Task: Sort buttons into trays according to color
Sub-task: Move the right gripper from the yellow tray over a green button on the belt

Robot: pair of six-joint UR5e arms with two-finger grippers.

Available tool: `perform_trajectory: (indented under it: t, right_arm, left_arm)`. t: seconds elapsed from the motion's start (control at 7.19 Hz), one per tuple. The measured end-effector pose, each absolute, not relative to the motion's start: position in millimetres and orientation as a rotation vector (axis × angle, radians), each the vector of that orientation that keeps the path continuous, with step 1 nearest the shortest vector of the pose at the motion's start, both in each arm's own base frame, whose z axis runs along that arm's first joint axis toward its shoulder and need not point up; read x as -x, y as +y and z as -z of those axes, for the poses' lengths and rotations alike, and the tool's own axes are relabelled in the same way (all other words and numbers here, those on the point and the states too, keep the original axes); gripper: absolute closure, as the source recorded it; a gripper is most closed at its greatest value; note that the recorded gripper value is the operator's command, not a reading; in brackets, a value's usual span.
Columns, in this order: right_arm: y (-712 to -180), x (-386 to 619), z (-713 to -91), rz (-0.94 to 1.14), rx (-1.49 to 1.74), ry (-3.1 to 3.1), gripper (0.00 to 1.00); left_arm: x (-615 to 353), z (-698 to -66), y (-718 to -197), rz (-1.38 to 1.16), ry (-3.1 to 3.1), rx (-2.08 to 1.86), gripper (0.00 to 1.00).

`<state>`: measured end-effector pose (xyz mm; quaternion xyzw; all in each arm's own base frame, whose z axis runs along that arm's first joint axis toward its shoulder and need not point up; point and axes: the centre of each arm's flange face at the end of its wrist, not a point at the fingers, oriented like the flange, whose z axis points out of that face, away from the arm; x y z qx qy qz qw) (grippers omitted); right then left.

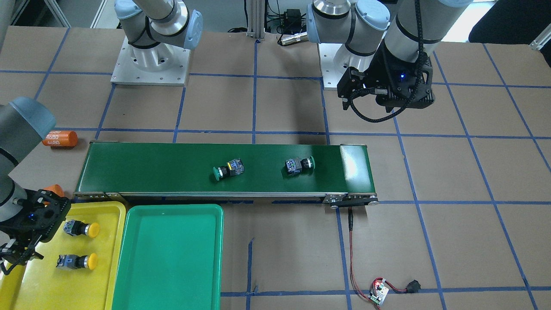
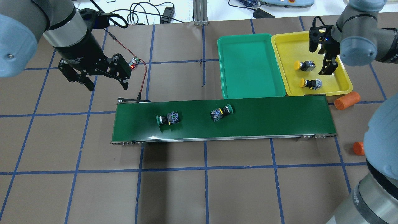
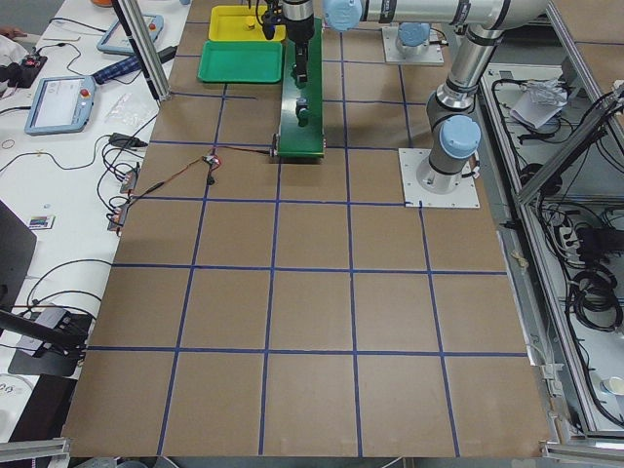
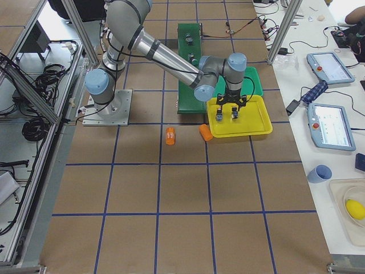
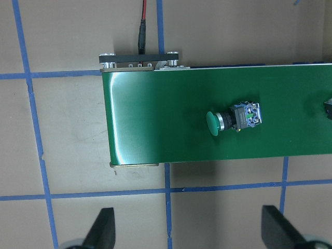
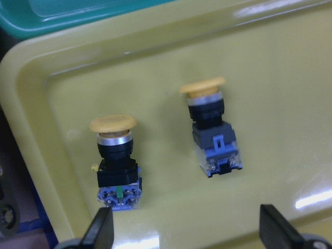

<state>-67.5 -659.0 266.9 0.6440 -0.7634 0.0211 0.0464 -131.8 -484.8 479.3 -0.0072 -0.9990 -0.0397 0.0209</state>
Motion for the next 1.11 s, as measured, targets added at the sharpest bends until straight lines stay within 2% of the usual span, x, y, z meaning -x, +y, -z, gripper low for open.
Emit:
perform_trajectory:
  t: [0.42,0.7,1.11]
  right_arm:
    - [-584,30,-333,-0.037,-2.102,-2.334,0.00]
    - [-529,-10,-332,-0.013,-2.243,-2.217,0.00]
    - [-500,-41,-305,-0.043,-2.287,-2.109,0.00]
  left_arm:
    - [131,-487,-482,0.081,-3.100,0.017,0.00]
    - [132,-491,-479,0.067,-3.098,0.015,0.00]
    - [132,-494,-477,0.059,-3.098,0.014,0.00]
